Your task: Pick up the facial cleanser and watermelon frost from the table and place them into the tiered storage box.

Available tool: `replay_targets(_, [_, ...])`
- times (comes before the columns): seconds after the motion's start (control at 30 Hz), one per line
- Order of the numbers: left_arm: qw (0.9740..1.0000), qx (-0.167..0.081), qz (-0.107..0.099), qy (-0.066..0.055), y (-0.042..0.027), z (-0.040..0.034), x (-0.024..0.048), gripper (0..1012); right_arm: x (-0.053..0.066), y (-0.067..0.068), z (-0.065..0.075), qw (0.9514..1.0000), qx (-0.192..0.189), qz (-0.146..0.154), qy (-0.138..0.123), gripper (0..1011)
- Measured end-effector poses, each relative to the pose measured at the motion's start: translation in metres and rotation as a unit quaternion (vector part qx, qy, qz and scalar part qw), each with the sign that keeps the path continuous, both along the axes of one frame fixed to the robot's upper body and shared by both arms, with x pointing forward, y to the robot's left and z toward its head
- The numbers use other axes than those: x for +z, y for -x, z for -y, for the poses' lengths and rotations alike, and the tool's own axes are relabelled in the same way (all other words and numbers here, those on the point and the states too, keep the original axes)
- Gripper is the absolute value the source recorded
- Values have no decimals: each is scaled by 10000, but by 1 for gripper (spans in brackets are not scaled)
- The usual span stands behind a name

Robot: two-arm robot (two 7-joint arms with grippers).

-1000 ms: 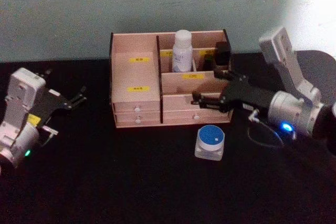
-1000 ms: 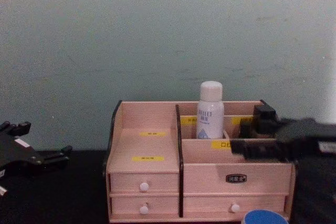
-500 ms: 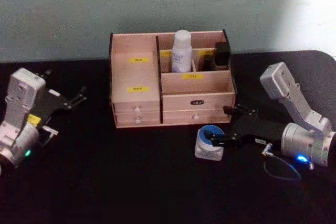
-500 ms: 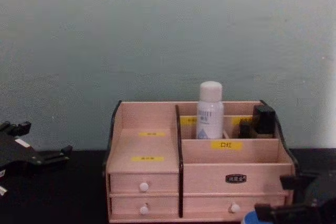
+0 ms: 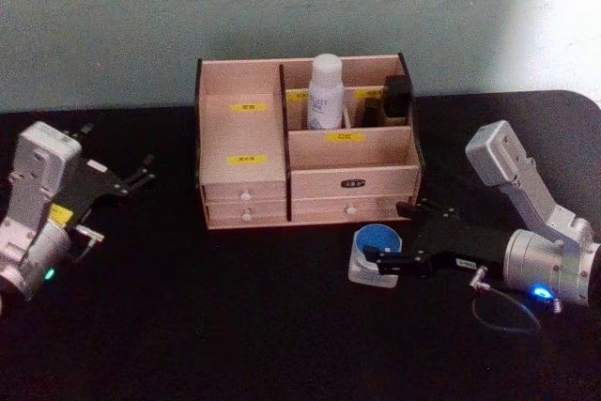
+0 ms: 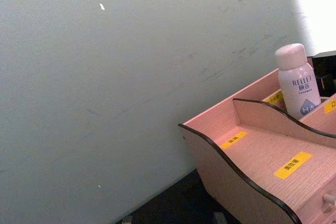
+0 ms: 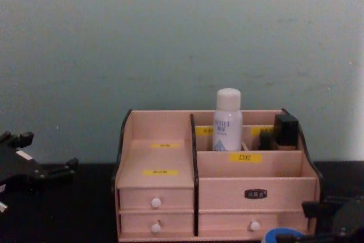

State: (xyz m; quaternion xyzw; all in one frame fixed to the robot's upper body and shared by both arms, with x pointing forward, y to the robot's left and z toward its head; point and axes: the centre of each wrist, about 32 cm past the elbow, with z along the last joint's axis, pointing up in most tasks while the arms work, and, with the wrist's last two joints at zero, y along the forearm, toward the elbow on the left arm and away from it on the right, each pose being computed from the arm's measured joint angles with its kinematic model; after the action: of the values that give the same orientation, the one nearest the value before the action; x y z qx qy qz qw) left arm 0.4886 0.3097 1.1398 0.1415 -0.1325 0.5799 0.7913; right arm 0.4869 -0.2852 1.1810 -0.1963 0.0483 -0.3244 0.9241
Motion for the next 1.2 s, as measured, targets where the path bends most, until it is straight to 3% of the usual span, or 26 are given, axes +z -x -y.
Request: replay_targets(1.2, [10000,0,0,0,0,0,0,1001,-158,-34,-66,9996,9,-232,132,1000])
